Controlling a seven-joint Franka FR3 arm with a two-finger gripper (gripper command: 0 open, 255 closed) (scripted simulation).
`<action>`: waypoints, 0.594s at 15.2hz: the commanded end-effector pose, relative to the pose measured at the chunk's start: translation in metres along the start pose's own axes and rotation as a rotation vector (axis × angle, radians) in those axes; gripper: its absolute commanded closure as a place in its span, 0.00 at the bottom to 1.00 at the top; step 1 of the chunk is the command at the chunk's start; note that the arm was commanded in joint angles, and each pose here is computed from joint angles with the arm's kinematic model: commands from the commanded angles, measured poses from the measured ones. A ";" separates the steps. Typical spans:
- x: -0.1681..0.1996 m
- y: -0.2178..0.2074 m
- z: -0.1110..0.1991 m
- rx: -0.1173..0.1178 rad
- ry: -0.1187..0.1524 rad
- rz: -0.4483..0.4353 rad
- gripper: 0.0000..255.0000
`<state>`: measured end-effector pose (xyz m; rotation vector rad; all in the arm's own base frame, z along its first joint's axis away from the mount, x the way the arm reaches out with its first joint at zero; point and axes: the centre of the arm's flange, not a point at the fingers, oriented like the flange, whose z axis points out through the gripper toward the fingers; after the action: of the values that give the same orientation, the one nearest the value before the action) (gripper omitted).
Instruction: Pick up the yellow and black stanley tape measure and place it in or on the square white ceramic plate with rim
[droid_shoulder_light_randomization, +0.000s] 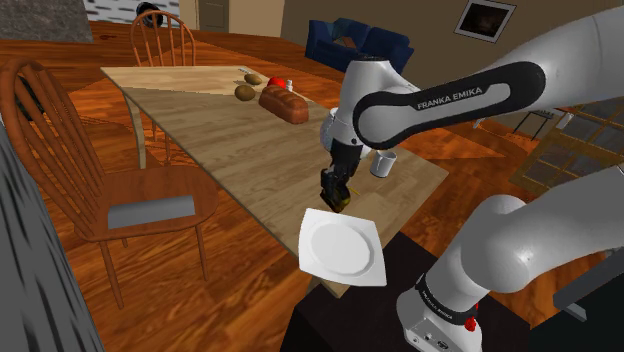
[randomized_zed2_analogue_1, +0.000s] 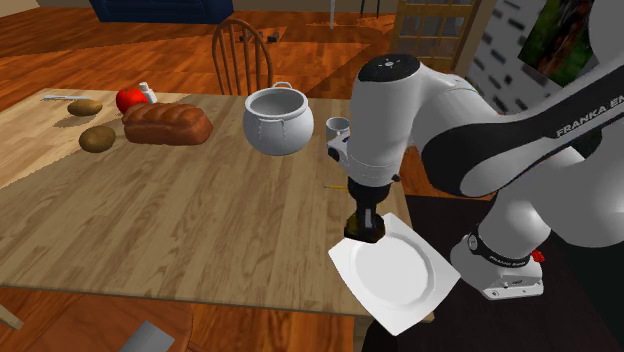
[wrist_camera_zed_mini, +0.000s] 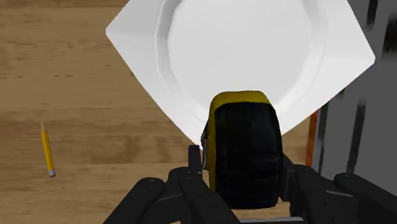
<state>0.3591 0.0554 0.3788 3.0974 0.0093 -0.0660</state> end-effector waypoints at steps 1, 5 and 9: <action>-0.026 -0.007 0.000 0.000 0.000 0.001 1.00; -0.077 -0.025 0.001 0.000 0.000 0.001 1.00; -0.076 -0.025 0.022 0.000 0.000 0.001 1.00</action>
<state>0.2830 0.0790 0.3646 3.0972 0.0083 -0.0669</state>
